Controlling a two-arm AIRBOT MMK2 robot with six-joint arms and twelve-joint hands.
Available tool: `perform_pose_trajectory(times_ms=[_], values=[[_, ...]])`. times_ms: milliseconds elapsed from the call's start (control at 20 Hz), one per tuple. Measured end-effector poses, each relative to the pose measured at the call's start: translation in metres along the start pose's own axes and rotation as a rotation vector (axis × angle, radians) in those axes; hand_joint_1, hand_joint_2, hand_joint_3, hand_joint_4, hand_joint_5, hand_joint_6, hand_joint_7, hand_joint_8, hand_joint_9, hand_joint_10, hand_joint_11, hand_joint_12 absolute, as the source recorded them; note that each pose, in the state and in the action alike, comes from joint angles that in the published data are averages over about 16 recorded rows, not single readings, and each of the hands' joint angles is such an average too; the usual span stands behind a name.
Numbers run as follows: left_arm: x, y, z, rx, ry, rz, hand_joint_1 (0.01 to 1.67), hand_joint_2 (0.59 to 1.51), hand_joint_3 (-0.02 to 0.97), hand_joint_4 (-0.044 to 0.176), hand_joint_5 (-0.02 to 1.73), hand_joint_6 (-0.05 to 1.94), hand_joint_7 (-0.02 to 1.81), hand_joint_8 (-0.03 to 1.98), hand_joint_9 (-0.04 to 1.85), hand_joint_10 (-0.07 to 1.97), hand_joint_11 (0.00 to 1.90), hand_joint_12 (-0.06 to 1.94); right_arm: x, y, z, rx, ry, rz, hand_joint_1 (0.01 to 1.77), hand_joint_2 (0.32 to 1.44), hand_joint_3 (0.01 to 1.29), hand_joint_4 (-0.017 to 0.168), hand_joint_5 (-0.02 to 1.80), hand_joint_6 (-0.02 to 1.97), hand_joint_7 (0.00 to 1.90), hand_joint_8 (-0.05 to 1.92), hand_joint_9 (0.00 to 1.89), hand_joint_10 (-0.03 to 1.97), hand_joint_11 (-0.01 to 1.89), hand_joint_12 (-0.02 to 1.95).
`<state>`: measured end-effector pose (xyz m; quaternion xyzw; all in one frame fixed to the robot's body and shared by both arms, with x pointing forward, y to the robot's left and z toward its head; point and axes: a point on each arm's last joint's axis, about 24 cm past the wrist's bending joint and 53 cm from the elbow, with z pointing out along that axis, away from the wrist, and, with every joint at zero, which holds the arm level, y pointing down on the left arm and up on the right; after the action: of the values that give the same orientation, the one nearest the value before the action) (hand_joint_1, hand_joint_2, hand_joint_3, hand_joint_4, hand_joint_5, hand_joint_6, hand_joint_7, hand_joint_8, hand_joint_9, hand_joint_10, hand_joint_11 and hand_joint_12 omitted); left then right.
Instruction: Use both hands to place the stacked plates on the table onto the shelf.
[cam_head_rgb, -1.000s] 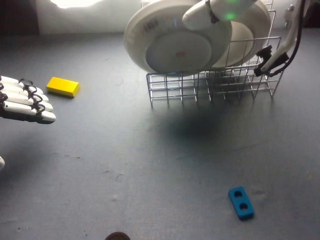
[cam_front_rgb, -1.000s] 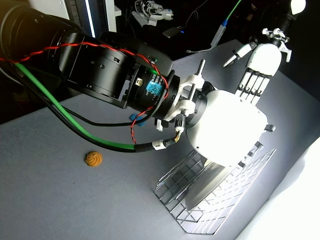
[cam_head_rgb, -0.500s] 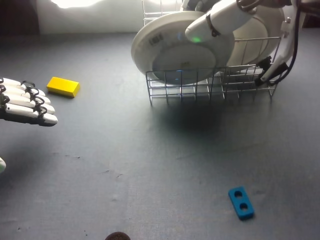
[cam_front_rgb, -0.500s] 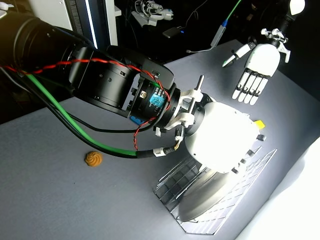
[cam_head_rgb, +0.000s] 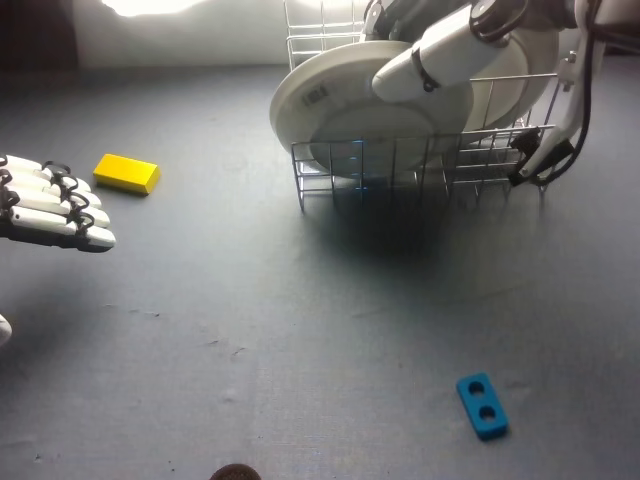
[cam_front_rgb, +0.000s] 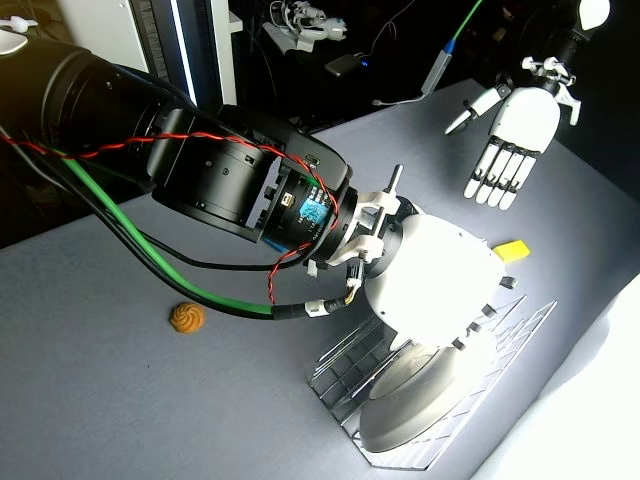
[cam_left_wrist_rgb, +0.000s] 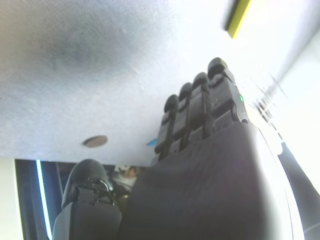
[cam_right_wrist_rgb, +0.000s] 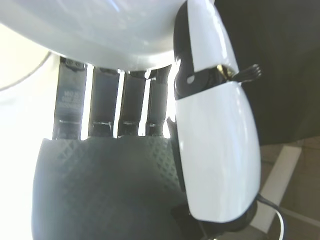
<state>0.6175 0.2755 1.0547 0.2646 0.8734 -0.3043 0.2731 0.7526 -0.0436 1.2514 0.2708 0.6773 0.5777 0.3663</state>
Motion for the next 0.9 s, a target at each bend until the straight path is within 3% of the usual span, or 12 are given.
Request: perform_pose_trajectory(times_ms=[250, 450, 650, 900], values=[[-0.0003, -0.0004, 0.0001, 0.001, 0.000, 0.001, 0.01, 1.126, 0.021, 0.002, 0.02, 0.01, 0.02, 0.01, 0.02, -0.06, 0.02, 0.02, 0.0004, -0.0014, 0.0002, 0.001, -0.001, -0.004, 1.24, 1.03, 0.01, -0.010, 0.92, 0.87, 1.06, 0.76, 1.09, 0.40, 0.77, 1.12], [-0.0004, -0.0006, 0.0003, 0.001, 0.000, 0.002, 0.01, 1.124, 0.021, 0.002, 0.02, 0.01, 0.02, 0.01, 0.02, -0.06, 0.02, 0.01, -0.0005, -0.0006, 0.0003, -0.003, -0.005, -0.009, 1.16, 1.04, 0.01, -0.007, 0.89, 0.71, 1.03, 0.59, 1.04, 0.36, 0.69, 1.16], [-0.0004, -0.0008, 0.0004, 0.002, 0.000, 0.003, 0.01, 1.126, 0.020, 0.003, 0.02, 0.01, 0.02, 0.01, 0.02, -0.06, 0.02, 0.01, -0.0018, 0.0016, 0.0003, -0.010, -0.010, -0.013, 1.07, 1.05, 0.02, -0.006, 0.88, 0.54, 1.01, 0.39, 1.02, 0.19, 0.59, 1.21], [-0.0001, -0.0008, 0.0004, 0.002, 0.001, 0.003, 0.01, 1.128, 0.021, 0.003, 0.02, 0.01, 0.02, 0.01, 0.02, -0.06, 0.02, 0.01, -0.0040, 0.0057, 0.0004, -0.021, -0.018, -0.017, 0.97, 1.06, 0.02, -0.004, 0.85, 0.30, 0.97, 0.15, 0.93, 0.15, 0.45, 1.29]])
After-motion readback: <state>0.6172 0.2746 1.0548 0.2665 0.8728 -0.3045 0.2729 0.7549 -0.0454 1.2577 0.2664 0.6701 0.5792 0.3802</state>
